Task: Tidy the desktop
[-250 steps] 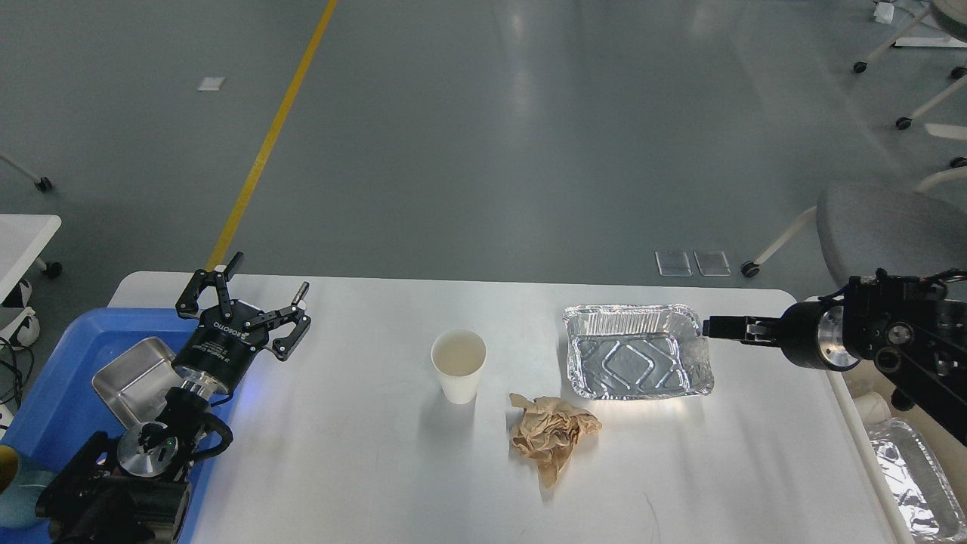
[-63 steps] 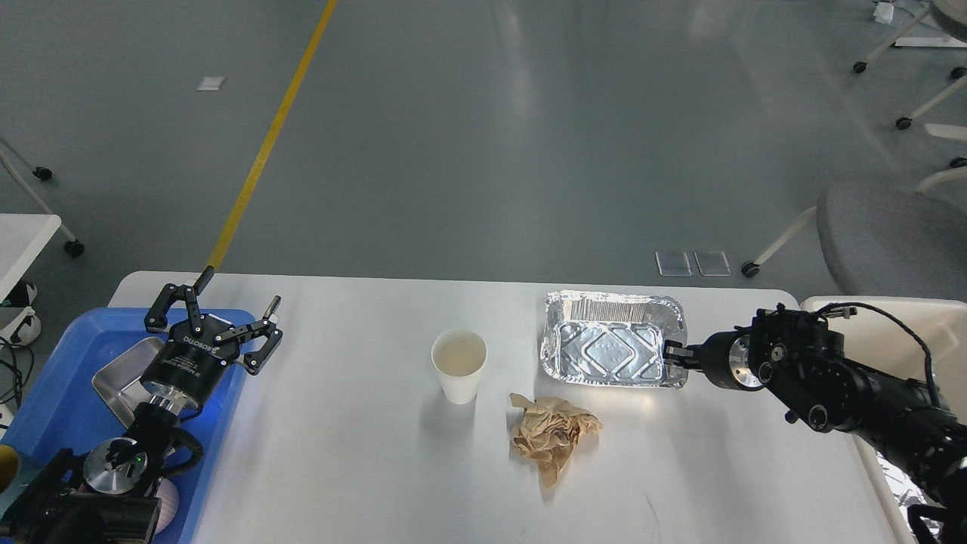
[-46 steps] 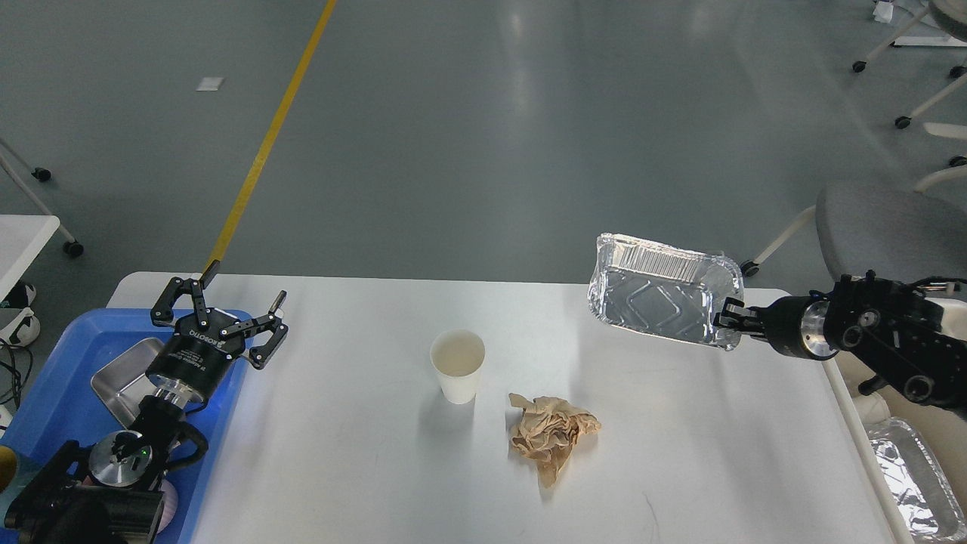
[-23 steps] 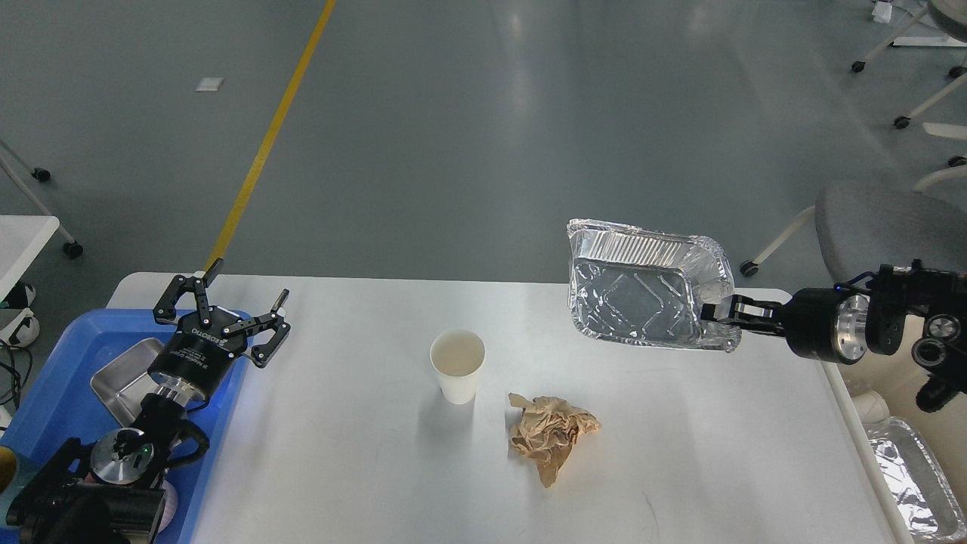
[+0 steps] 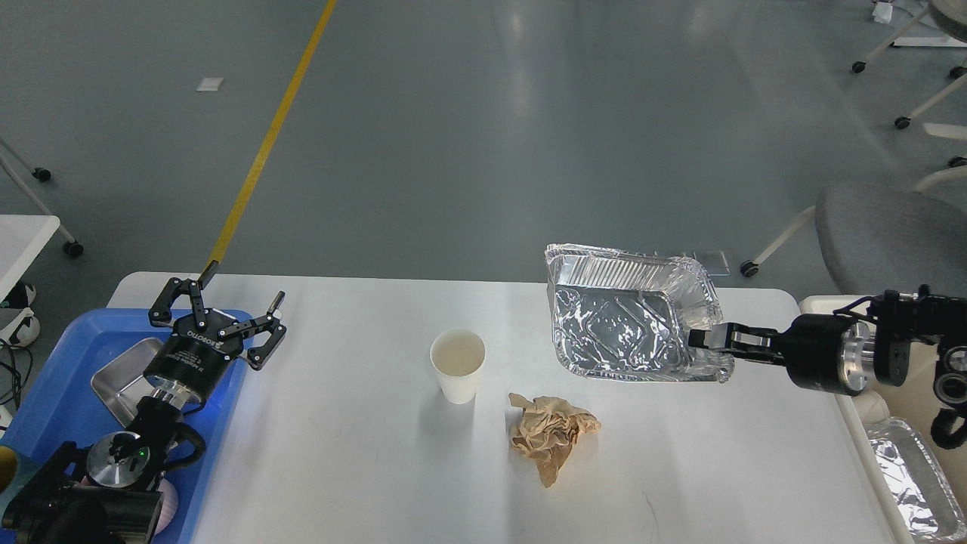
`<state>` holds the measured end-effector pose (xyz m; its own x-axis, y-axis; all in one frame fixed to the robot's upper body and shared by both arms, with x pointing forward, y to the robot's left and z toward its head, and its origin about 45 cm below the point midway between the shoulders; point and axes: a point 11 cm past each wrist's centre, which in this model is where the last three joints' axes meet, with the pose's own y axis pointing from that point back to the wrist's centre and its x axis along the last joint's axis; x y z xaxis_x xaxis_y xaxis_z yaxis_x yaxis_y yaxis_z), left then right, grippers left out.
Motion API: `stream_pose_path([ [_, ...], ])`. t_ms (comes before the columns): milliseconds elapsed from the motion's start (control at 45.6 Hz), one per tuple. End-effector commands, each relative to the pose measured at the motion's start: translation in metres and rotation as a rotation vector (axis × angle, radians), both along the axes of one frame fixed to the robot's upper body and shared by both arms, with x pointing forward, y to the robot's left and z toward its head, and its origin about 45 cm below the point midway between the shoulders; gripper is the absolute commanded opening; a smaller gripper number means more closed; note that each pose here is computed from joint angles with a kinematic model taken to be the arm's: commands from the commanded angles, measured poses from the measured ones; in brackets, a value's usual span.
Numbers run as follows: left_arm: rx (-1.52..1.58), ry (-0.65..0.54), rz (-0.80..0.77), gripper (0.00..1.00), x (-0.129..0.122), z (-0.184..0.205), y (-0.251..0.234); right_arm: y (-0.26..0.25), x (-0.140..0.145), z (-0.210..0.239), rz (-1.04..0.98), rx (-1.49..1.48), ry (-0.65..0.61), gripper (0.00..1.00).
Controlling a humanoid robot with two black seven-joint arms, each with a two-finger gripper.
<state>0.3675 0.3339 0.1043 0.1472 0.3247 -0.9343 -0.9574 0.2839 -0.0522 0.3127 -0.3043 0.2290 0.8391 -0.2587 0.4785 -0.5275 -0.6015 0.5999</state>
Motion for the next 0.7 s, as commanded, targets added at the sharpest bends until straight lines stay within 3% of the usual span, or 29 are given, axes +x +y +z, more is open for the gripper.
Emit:
stream_pose_path([
  [0,0.029,-0.033,0.022,0.98,0.001,0.010,0.019,-0.004,-0.001,0.000,-0.005,-0.009,0.002,0.00],
  [329,0.047,-0.048,0.106,0.98,0.002,0.015,0.037,-0.010,-0.002,0.001,-0.009,-0.023,0.008,0.00],
  [504,0.093,-0.020,0.124,0.98,0.015,0.019,0.036,-0.017,-0.006,-0.002,-0.021,-0.037,0.021,0.00],
  [680,0.201,-0.095,0.258,0.98,0.018,0.032,0.055,-0.017,-0.010,-0.007,-0.023,-0.033,0.036,0.00],
])
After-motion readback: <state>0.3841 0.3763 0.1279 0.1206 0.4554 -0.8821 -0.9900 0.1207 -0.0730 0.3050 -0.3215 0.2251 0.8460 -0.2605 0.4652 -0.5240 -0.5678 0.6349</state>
